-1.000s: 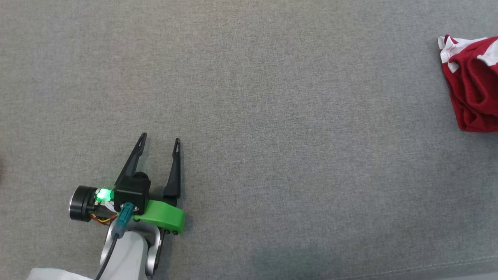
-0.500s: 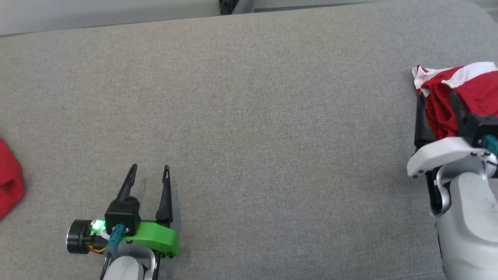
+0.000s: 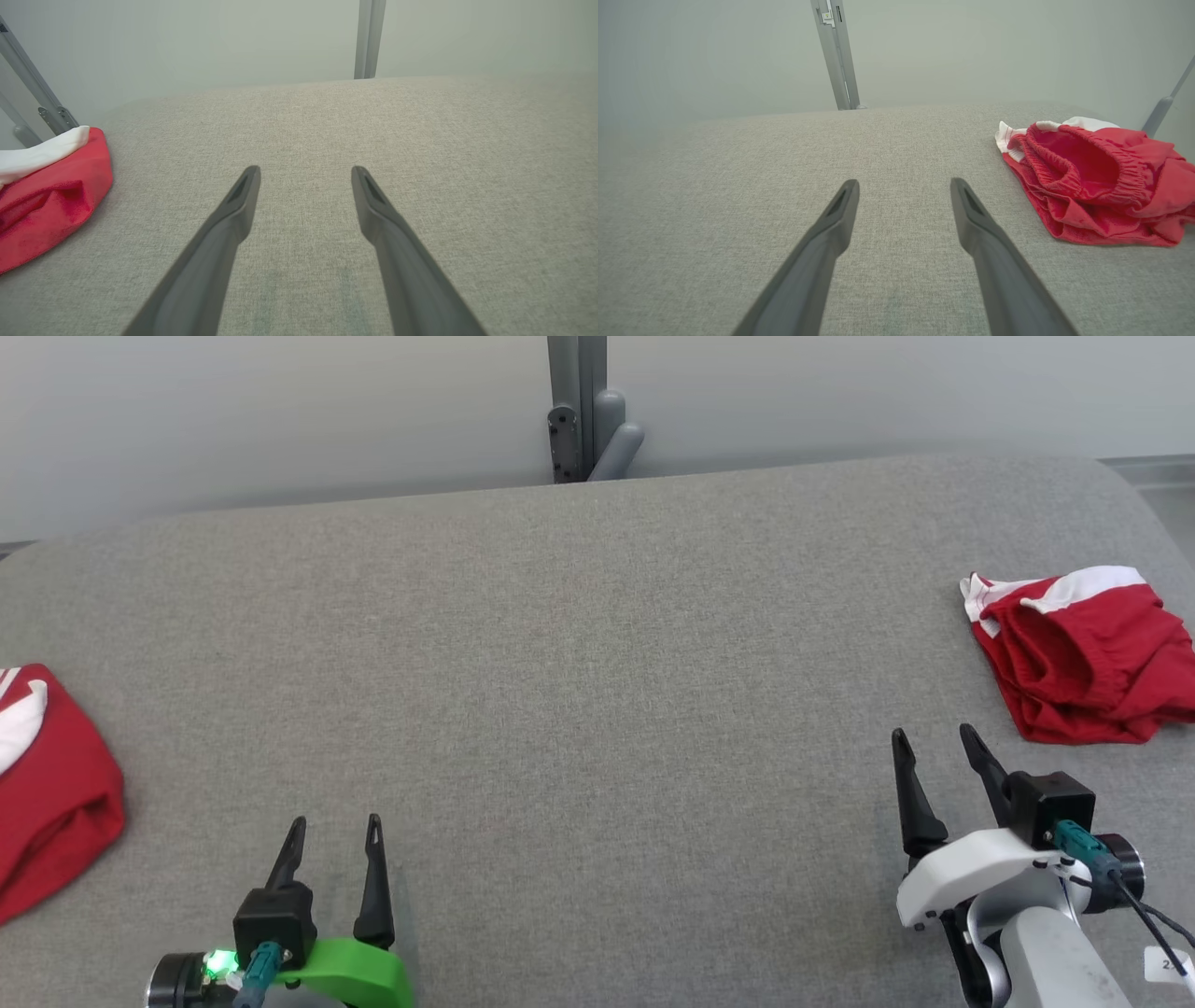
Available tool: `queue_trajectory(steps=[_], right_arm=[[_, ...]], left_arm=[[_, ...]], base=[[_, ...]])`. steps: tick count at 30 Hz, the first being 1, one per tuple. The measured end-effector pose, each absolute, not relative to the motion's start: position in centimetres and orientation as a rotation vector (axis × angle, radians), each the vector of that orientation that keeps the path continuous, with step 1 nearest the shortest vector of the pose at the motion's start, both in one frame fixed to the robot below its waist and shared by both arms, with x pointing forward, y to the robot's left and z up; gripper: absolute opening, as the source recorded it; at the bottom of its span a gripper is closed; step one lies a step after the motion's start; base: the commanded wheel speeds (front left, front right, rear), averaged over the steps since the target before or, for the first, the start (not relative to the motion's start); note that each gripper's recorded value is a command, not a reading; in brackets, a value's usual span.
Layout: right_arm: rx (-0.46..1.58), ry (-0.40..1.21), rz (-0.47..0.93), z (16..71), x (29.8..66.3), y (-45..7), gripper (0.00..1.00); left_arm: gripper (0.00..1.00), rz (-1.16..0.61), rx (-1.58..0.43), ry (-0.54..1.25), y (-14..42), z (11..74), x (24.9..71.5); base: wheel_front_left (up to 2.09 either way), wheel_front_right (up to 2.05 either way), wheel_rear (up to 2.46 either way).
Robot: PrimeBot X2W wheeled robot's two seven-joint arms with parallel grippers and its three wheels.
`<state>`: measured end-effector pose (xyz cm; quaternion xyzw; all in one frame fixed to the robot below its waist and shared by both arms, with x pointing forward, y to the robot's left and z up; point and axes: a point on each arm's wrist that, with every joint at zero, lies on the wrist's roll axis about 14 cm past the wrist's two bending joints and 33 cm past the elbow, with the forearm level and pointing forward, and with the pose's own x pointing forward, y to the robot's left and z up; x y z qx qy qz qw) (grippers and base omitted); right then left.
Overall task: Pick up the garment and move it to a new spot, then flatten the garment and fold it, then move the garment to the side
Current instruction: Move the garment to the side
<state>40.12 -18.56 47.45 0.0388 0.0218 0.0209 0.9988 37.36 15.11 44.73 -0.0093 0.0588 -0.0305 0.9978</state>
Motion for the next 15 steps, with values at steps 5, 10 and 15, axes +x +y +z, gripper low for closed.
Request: queue_trajectory(steps=[5, 10, 15], right_arm=[[0.095, 0.013, 0.059, 48.4, 38.9, -17.9, 1.00], [0.108, -0.061, 0.097, 50.8, 38.6, -16.7, 1.00], [0.123, -0.081, 0.115, 51.4, 38.1, -16.0, 1.00]], left_arm=[[1.00, -0.038, -0.027, 0.099, 15.8, 45.4, 36.4], [1.00, -0.012, -0.045, 0.064, 16.3, 46.5, 35.8], [1.00, 0.007, -0.053, 0.042, 16.9, 47.2, 35.5]], base=[[0.00, 0.00, 0.00], [0.00, 0.00, 0.00], [0.00, 0.00, 0.00]])
